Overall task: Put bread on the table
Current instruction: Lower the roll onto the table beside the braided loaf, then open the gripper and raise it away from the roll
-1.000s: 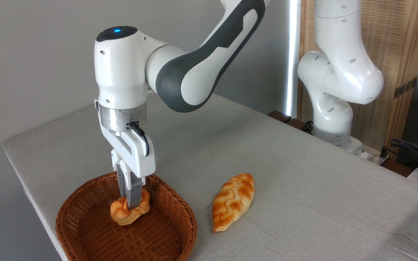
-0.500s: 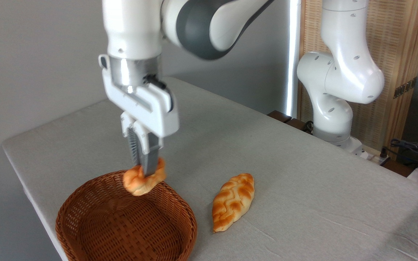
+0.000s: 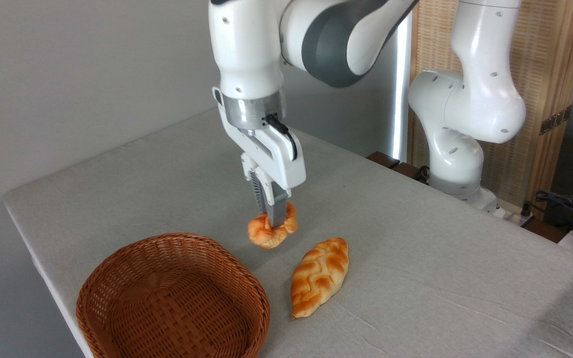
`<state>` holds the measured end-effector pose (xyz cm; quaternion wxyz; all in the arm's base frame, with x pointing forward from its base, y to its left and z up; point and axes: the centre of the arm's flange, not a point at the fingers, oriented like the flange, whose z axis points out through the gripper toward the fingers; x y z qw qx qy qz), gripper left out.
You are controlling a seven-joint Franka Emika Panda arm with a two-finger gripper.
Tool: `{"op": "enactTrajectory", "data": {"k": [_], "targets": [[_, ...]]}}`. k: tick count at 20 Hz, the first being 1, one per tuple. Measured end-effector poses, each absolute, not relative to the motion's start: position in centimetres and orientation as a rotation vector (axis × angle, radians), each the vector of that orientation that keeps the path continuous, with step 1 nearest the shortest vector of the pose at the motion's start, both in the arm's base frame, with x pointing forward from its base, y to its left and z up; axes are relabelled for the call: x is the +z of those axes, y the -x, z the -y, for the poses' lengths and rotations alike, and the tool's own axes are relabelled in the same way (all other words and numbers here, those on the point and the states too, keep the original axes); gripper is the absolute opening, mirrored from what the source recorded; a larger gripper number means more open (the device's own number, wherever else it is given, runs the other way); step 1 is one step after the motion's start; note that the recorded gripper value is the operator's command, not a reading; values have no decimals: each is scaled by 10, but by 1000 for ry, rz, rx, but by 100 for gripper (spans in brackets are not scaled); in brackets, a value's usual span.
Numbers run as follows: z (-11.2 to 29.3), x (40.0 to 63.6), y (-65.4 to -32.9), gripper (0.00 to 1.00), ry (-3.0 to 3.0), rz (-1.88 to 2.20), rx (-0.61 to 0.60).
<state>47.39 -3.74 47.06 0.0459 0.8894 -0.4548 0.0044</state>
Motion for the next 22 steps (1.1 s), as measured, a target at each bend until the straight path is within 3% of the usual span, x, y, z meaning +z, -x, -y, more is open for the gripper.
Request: {"op": "enactTrajectory", "data": {"k": [1, 2, 4, 18, 22], "targets": [[43, 463, -469, 69, -2700, 1401, -10], [48, 457, -466, 82, -2688, 1413, -28], [54, 451, -463, 98, -2676, 1427, -44], [53, 451, -463, 100, -2678, 1425, -38], [53, 463, -469, 100, -2697, 1420, 14]]}}
